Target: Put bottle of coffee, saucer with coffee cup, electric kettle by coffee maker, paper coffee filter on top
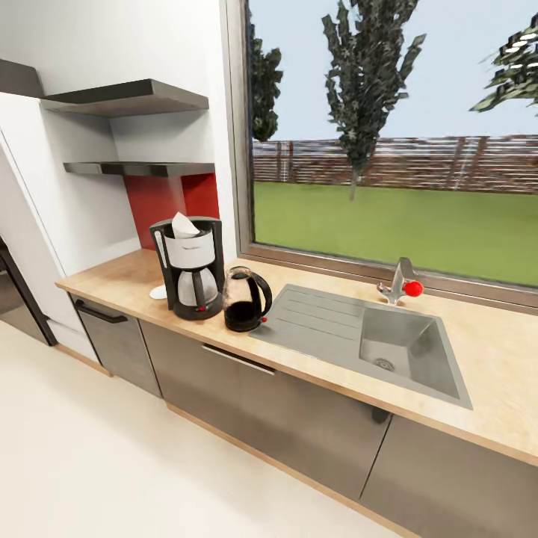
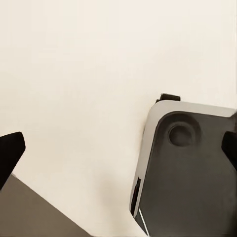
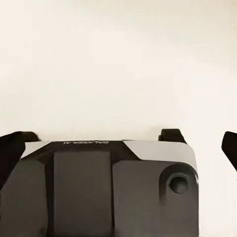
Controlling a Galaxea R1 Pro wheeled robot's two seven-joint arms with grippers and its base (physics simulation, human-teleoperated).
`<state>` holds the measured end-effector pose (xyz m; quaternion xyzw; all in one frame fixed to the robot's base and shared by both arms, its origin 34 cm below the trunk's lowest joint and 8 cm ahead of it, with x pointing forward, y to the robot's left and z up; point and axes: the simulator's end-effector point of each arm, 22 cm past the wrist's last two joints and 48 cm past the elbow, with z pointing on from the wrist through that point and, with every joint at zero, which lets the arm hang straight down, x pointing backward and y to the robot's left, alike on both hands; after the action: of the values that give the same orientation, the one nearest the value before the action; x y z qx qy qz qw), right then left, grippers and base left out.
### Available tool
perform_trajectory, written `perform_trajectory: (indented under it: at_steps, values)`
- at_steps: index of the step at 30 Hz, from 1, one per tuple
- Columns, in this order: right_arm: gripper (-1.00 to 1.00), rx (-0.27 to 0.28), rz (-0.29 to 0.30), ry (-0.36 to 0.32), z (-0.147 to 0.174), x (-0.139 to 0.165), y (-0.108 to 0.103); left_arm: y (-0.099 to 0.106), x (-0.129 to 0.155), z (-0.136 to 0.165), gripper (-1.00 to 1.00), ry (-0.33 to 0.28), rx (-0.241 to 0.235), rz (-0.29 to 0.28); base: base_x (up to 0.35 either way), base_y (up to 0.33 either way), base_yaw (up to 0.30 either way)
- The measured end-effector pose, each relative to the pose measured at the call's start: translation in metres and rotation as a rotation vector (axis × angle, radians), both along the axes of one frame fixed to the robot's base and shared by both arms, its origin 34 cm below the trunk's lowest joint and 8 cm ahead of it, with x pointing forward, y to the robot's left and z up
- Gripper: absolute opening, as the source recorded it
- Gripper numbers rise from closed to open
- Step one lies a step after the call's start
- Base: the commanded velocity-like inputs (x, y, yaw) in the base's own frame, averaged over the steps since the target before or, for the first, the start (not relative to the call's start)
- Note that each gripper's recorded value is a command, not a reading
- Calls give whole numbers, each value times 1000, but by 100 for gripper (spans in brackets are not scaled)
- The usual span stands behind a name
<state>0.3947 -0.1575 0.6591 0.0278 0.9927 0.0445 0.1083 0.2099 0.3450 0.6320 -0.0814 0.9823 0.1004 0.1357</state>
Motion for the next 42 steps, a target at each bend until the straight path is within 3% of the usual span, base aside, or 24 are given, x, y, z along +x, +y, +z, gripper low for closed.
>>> perform_trajectory:
  at_steps: [7, 11, 14, 28, 42]
  values:
    - [100, -14, -16, 0, -1, 1, -14, -2, 5, 2, 100, -34, 1, 0, 0, 0, -136]
    - [100, -59, -34, 2, -4, 2, -52, -3, 5, 2, 100, -39, 1, -3, 0, 0, -287]
    - [100, -70, -35, 4, -4, 1, -60, -3, 4, 2, 100, -37, 0, -4, 0, 0, -295]
    - [100, -70, -32, -2, -3, 3, -59, -5, 5, 2, 100, -41, -2, -6, -18, -6, -286]
    - [100, -72, -34, -8, -1, 5, -60, -8, 7, 2, 100, -46, -6, -8, -177, -189, -279]
